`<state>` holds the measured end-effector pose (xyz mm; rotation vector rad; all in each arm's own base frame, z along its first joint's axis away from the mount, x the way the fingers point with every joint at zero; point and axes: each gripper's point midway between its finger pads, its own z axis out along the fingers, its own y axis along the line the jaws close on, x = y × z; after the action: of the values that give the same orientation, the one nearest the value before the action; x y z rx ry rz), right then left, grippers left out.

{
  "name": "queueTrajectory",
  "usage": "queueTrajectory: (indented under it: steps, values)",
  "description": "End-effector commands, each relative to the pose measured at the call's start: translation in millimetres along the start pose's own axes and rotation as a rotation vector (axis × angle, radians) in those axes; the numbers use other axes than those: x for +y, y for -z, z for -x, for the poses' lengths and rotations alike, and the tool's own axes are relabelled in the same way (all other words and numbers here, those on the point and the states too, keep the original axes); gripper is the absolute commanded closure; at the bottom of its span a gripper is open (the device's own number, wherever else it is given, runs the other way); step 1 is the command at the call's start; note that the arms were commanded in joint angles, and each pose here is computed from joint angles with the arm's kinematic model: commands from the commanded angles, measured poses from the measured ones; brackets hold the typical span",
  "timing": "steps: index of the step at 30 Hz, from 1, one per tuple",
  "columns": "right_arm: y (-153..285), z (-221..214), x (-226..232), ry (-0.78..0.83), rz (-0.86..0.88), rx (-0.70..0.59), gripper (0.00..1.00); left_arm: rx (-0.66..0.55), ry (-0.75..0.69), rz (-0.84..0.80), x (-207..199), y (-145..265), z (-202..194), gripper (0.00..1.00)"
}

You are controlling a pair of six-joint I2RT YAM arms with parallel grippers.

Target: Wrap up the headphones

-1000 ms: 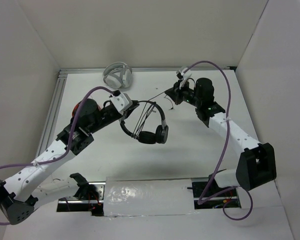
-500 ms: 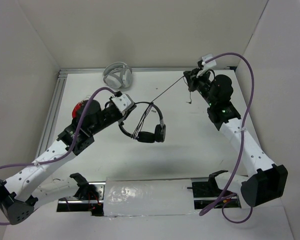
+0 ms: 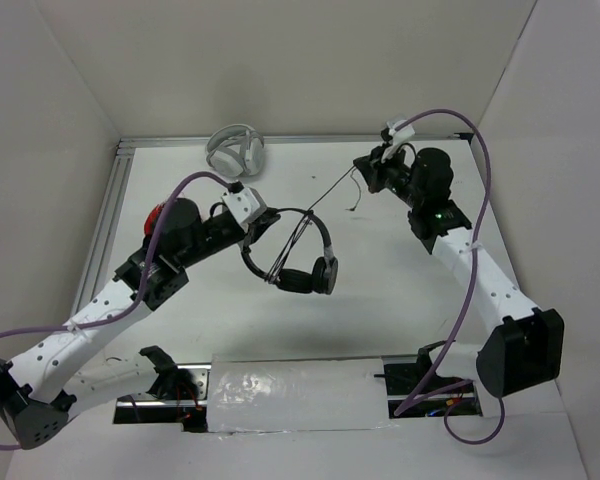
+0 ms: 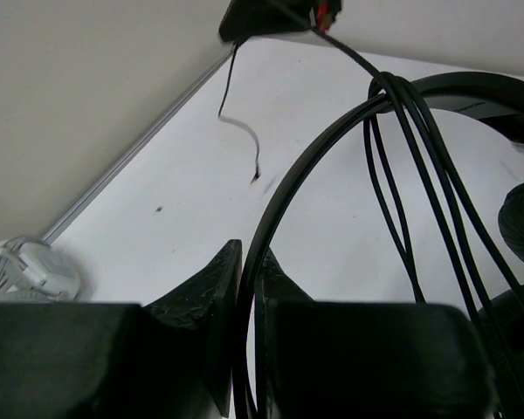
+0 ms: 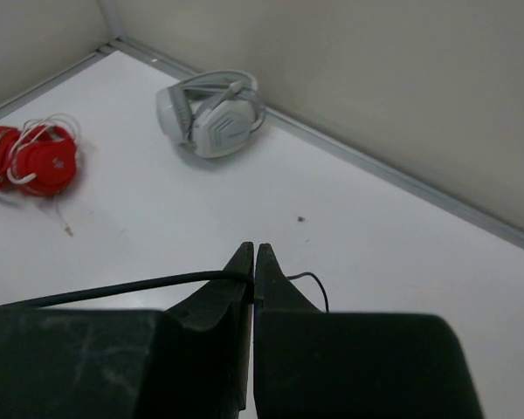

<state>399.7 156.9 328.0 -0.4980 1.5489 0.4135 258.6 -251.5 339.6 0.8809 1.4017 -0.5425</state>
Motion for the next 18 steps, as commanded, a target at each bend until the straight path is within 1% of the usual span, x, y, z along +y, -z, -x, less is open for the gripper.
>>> queueTrajectory:
  steps: [1, 2, 3, 4, 5, 6, 8, 9, 10, 13, 14, 17, 18]
  values:
    - [-16.7, -22.0, 26.2, -0.025, 0.109, 0.016, 0.99, -0.282, -0.015, -0.064, -3.8, 11.0, 99.4, 1.0]
    - [-22.1, -26.4, 45.3, -0.017, 0.155, 0.022, 0.98, -0.284, 0.001, -0.057, -0.9, 7.8, 104.9, 1.0]
    - [-28.0, -37.8, 55.2, -0.01, 0.184, 0.043, 0.98, -0.294, 0.005, -0.05, 2.2, 6.3, 113.5, 1.0]
    - [-31.5, -38.9, 66.3, -0.002, 0.216, 0.037, 0.95, -0.306, 0.013, -0.035, 8.3, 2.9, 127.9, 1.0]
    - [-35.9, -40.4, 86.9, 0.002, 0.262, 0.035, 0.94, -0.315, 0.015, -0.028, 11.1, 1.3, 134.3, 1.0]
    - [-42.2, -48.0, 95.0, -0.002, 0.285, 0.048, 0.94, -0.345, 0.006, -0.021, 14.3, 3.1, 149.2, 1.0]
    - [-53.8, -51.4, 111.5, -0.025, 0.323, 0.033, 0.93, -0.359, 0.008, -0.021, 16.7, -2.3, 156.9, 1.0]
    - [-57.6, -53.1, 118.3, -0.036, 0.346, 0.03, 0.92, -0.376, 0.005, -0.017, 19.2, -1.5, 167.8, 1.0]
    - [-61.5, -48.4, 121.9, -0.042, 0.361, 0.003, 0.92, -0.382, 0.009, -0.016, 20.1, -1.6, 171.7, 1.0]
    - [-74.7, -56.6, 140.6, -0.077, 0.447, -0.007, 0.89, -0.408, 0.01, -0.011, 22.4, 2.0, 185.8, 1.0]
    - [-76.1, -52.2, 151.9, -0.098, 0.487, -0.015, 0.88, -0.42, 0.006, -0.014, 22.4, 4.5, 192.1, 1.0]
    - [-87.7, -52.6, 164.1, -0.094, 0.523, -0.034, 0.84, -0.439, 0.005, -0.041, 16.6, 10.3, 200.0, 1.0]
    - [-91.1, -48.1, 171.5, -0.089, 0.544, -0.061, 0.82, -0.455, 0.0, -0.049, 15.1, 16.4, 206.2, 1.0]
